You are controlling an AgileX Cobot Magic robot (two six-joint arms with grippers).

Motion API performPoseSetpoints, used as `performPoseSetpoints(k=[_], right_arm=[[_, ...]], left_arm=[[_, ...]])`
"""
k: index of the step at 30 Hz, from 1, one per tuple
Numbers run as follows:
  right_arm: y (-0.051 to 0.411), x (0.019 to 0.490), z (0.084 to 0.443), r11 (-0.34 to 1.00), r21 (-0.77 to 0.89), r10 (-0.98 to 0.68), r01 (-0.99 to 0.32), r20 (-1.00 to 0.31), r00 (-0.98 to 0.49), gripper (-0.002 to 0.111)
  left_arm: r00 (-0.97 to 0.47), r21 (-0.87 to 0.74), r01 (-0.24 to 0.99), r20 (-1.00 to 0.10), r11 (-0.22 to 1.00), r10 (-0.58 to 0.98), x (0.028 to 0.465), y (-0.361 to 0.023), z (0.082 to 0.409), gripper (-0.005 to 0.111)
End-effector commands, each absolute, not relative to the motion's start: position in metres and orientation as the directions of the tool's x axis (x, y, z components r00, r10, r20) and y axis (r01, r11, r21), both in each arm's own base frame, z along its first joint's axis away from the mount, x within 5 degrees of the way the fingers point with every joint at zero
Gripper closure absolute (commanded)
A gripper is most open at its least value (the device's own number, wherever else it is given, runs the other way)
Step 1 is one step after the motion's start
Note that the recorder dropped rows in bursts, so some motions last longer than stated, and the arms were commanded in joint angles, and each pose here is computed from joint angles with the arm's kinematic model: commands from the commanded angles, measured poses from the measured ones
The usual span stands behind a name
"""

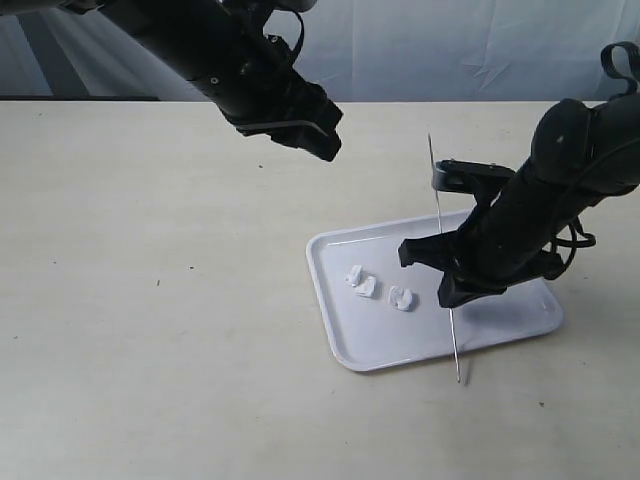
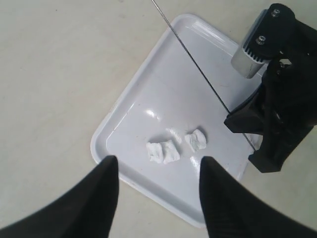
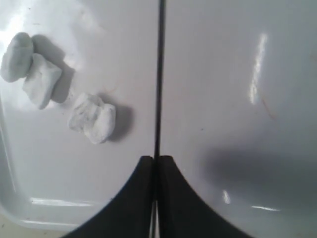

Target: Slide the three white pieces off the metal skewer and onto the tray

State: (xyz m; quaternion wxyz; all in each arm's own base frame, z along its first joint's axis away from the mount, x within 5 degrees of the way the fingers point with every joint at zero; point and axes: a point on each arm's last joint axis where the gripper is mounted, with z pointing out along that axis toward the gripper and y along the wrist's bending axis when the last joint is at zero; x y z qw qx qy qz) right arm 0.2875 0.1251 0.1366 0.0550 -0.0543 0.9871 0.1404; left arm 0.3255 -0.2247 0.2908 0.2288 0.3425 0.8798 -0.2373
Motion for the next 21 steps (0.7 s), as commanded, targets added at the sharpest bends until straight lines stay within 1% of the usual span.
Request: performPoseSetpoints(k=[1, 3, 7, 13, 18, 21], right_arm=[[0.124, 0.289, 0.13, 0.958, 0.259, -0.101, -0.126, -0.107, -0.989, 0.109], [0.124, 0.289, 0.128, 0.958, 0.262, -0.096, -0.119, -0.1, -0.99, 0.106], [0.125, 0.289, 0.128, 0.957, 0.266, -0.089, -0.113, -0.102, -0.991, 0.096], [0.125, 0.29, 0.128, 0.957, 0.267, -0.086, -0.111, -0.105, -0.991, 0.086], [0.125, 0.289, 0.133, 0.956, 0.27, -0.086, -0.115, -0.118, -0.989, 0.086], [0.124, 0.289, 0.145, 0.952, 0.269, -0.104, -0.147, -0.166, -0.981, 0.087]], left_arm=[[-0.674, -0.292, 0.702, -0.566, 0.649, 0.475, 0.323, -0.225, 0.295, 0.058], [-0.679, -0.304, 0.699, -0.564, 0.647, 0.469, 0.322, -0.226, 0.296, 0.058], [-0.682, -0.31, 0.698, -0.564, 0.646, 0.466, 0.322, -0.226, 0.296, 0.058], [-0.68, -0.307, 0.697, -0.57, 0.648, 0.461, 0.322, -0.226, 0.296, 0.058], [-0.662, -0.285, 0.705, -0.593, 0.649, 0.458, 0.32, -0.224, 0.304, 0.061], [-0.636, -0.228, 0.72, -0.596, 0.656, 0.491, 0.315, -0.217, 0.314, 0.063]])
